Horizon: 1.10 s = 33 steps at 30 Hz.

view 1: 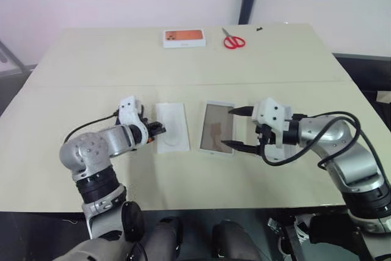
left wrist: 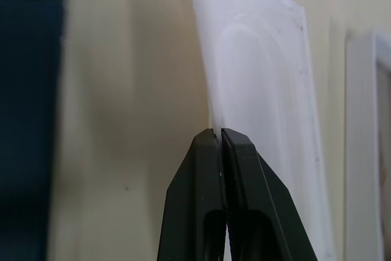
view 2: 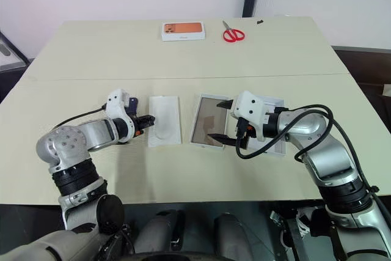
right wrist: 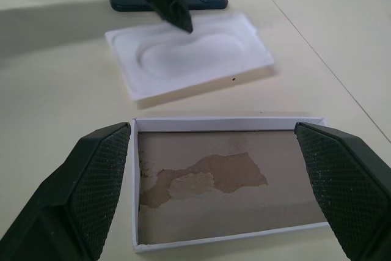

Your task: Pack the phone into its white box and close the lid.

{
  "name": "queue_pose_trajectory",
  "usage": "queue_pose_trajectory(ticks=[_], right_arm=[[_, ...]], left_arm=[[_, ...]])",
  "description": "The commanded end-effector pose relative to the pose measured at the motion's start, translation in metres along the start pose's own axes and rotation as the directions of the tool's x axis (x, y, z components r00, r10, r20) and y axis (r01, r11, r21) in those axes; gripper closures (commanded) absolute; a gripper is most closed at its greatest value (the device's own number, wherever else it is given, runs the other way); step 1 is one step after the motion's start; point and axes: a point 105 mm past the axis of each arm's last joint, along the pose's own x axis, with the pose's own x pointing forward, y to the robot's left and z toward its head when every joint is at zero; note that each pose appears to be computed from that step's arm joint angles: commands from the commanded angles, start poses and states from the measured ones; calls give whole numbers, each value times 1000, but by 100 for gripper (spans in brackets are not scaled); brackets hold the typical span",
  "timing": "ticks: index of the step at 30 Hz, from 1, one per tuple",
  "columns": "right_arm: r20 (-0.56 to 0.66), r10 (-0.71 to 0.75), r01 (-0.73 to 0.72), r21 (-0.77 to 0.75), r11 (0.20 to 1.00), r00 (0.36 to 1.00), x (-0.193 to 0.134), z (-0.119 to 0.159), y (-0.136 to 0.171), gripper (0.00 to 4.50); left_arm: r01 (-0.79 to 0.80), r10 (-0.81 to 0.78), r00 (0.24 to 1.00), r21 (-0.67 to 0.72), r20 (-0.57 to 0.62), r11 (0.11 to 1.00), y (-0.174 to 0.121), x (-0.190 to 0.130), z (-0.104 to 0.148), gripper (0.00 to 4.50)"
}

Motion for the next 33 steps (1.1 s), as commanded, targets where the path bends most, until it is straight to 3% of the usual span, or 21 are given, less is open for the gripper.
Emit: queue_pose_trajectory(ticks=[1, 5, 8, 16, 23, 26, 28, 30, 33], right_arm=[[24, -31, 32, -47, 998, 999, -7, 13, -6, 0], [-1, -77, 77, -53, 996, 997, -16, 10, -17, 0], [-26, -116, 114, -53, 992, 993, -24, 6, -25, 0], [-77, -184, 180, -58, 982, 980, -38, -6, -37, 0], [-78, -189, 186, -46, 982, 979, -38, -9, -32, 0], [-77, -188, 186, -43, 982, 979, -37, -9, -31, 0], [-74, -188, 185, -43, 982, 979, -35, -9, -31, 0], [-69, -183, 181, -42, 983, 981, -33, -7, -30, 0], [-62, -167, 165, -38, 986, 984, -27, -5, -26, 0]], left_arm=[[114, -111, 991, -27, 73, 993, -17, -9, 18, 446], [243, -242, 967, -3, 79, 970, -48, -9, 26, 446], [297, -297, 955, 17, 12, 955, -71, 1, 17, 446], [292, -269, 935, 73, -230, 954, -107, 34, -34, 446], [279, -234, 929, 126, -287, 952, -115, 41, -48, 446], [295, -252, 928, 126, -275, 947, -118, 41, -45, 355], [311, -270, 926, 129, -263, 942, -120, 39, -42, 249], [340, -305, 920, 116, -245, 933, -122, 35, -37, 173], [370, -345, 918, 107, -197, 923, -121, 28, -27, 173]])
